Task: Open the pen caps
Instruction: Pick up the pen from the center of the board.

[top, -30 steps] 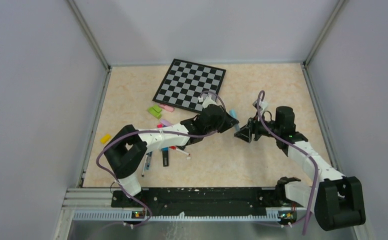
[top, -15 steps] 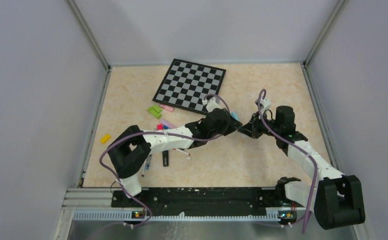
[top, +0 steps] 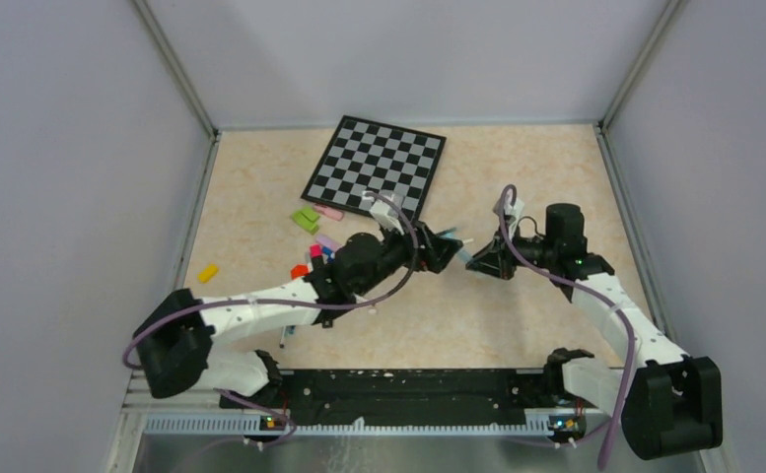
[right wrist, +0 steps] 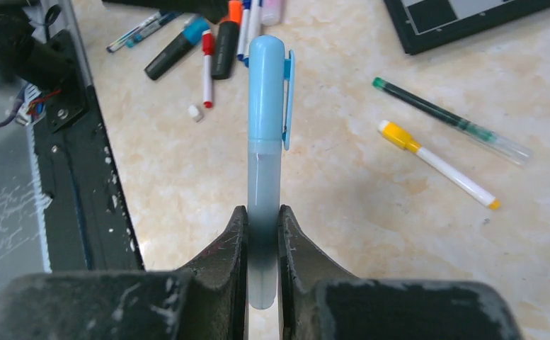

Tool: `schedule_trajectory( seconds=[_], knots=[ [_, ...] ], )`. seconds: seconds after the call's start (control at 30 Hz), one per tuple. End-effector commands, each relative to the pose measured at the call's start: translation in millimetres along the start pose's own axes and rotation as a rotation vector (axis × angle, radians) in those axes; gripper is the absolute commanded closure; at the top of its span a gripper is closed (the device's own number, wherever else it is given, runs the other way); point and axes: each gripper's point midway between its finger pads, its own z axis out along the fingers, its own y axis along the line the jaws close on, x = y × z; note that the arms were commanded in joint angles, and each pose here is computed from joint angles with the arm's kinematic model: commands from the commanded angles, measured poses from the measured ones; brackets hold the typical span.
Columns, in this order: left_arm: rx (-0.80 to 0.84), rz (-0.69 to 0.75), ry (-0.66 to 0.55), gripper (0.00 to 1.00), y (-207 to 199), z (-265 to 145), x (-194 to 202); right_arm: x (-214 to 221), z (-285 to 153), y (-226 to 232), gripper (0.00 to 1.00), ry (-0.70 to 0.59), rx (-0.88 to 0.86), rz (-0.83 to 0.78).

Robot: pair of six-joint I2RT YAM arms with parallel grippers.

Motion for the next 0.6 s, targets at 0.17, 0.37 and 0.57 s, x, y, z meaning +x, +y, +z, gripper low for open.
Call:
schedule_trajectory(
  seconds=[0.17, 0.37, 0.57],
  knots=[
    [0.335, 0.391, -0.209, 0.01, -38, -86, -40, -7, -9, 40, 1.0, -0.013, -0.216, -0.187],
    [0.523, 0.692, -0.204, 0.01, -53, -114, -23, 2, -13, 55, 1.0, -0.02, -0.304, -0.247],
    [0.646, 0.812, -0.175, 0.01, -64, -118, -7, 14, -17, 63, 1.0, -0.035, -0.338, -0.351]
  ],
)
